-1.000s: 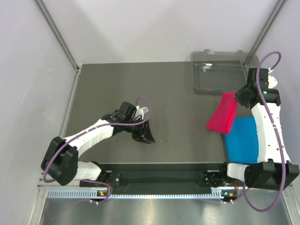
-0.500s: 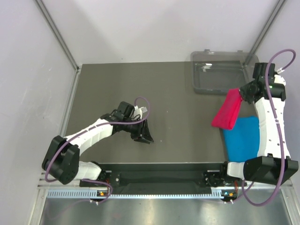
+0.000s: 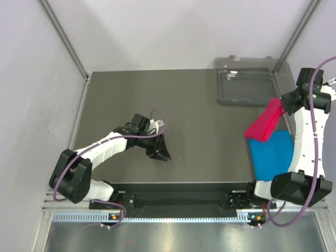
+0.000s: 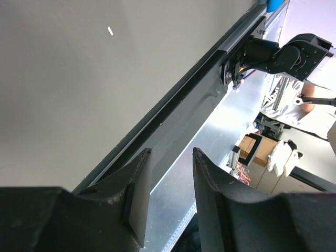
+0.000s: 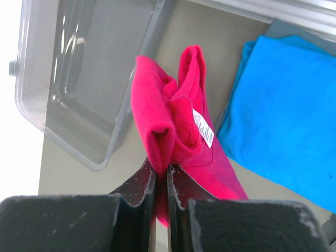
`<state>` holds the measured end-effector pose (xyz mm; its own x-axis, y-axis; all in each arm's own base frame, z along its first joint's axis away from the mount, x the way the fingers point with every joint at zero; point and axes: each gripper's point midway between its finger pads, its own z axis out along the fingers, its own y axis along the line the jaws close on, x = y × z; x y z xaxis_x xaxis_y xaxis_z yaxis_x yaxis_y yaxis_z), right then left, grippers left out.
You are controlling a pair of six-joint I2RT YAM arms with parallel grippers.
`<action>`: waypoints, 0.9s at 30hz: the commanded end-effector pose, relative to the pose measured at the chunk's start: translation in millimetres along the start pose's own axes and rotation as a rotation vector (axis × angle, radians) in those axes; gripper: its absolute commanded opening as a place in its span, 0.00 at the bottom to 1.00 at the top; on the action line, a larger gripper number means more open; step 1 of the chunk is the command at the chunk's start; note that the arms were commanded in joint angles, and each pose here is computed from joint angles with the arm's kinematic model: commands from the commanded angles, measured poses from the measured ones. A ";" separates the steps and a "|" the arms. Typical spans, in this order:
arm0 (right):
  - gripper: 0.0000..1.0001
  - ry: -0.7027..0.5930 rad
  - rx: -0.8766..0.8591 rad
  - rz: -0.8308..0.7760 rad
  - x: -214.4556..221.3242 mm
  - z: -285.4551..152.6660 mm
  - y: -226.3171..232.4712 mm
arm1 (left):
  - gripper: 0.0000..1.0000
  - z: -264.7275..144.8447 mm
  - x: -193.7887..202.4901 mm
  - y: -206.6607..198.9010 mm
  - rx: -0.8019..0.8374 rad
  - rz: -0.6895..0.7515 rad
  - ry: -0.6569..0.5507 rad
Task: Fold and stack the t-shirts
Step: Neatly place the folded tshirt to the corner
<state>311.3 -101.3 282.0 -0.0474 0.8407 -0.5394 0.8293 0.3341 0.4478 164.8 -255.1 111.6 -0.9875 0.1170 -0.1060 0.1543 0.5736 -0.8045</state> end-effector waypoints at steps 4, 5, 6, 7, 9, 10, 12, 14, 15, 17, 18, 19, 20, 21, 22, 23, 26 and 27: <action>0.00 -0.056 -0.039 0.064 -26.3 -7.0 2.2 | 0.41 2.0 -2.4 -1.8 0.041 0.026 0.005; 0.00 -0.055 -0.036 0.064 -25.7 -6.4 0.4 | 0.41 2.0 -2.5 -2.3 0.044 0.026 0.007; 0.00 -0.061 -0.033 0.069 -27.9 -6.4 -1.8 | 0.41 2.0 -3.1 -2.0 0.044 0.025 0.005; 0.00 -0.061 -0.025 0.067 -27.4 -4.6 -5.1 | 0.41 2.4 -2.8 -1.6 0.044 0.021 0.008; 0.00 -0.065 -0.021 0.072 -29.5 -4.1 -8.1 | 0.41 2.0 -3.6 -2.2 0.047 0.024 0.005; 0.00 -0.061 -0.016 0.070 -28.2 -2.1 -10.9 | 0.41 2.4 -3.6 -1.9 0.047 0.023 0.007; 0.00 -0.058 -0.015 0.075 -27.3 -0.9 -13.8 | 0.41 2.7 -3.1 -1.8 0.049 0.018 0.009; 0.00 -0.052 -0.007 0.076 -24.2 2.5 -19.4 | 0.41 2.7 -3.3 -2.1 0.053 0.016 0.011; 0.00 -0.049 -0.004 0.080 -24.1 4.4 -21.6 | 0.41 2.9 -3.6 -2.5 0.055 0.015 0.013; 0.00 -0.045 0.009 0.080 -22.7 6.6 -27.1 | 0.41 2.7 -4.0 -2.7 0.057 0.014 0.012; 0.00 -0.054 0.013 0.083 -24.9 6.6 -29.7 | 0.41 2.7 -4.3 -3.1 0.058 0.012 0.013; 0.00 -0.053 0.019 0.084 -24.4 7.9 -32.4 | 0.41 3.0 -4.4 -2.6 0.056 0.011 0.013; 0.00 -0.056 0.021 0.085 -25.1 7.3 -34.0 | 0.41 2.6 -4.7 -3.5 0.059 0.013 0.012; 0.00 -0.060 0.028 0.088 -26.8 7.8 -37.4 | 0.41 3.0 -4.6 -2.7 0.057 0.012 0.012; 0.00 -0.058 0.036 0.090 -25.7 9.8 -40.4 | 0.41 3.3 -3.9 -2.4 0.058 0.010 0.015; 0.00 -0.062 0.034 0.093 -26.0 8.7 -42.1 | 0.41 3.4 -3.5 -1.8 0.057 0.008 0.015; 0.00 -0.067 0.050 0.106 -27.4 11.6 -50.8 | 0.41 3.5 -3.0 -1.4 0.060 0.005 0.017; 0.00 -0.069 0.053 0.107 -28.0 12.4 -52.3 | 0.41 3.4 -2.6 -1.5 0.061 0.004 0.018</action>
<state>275.0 -138.7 244.6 0.0259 0.8649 -0.5013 0.8890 0.2094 0.4072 164.0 -256.4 108.1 -0.9894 0.1257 -0.0720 0.1306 0.5577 -0.8197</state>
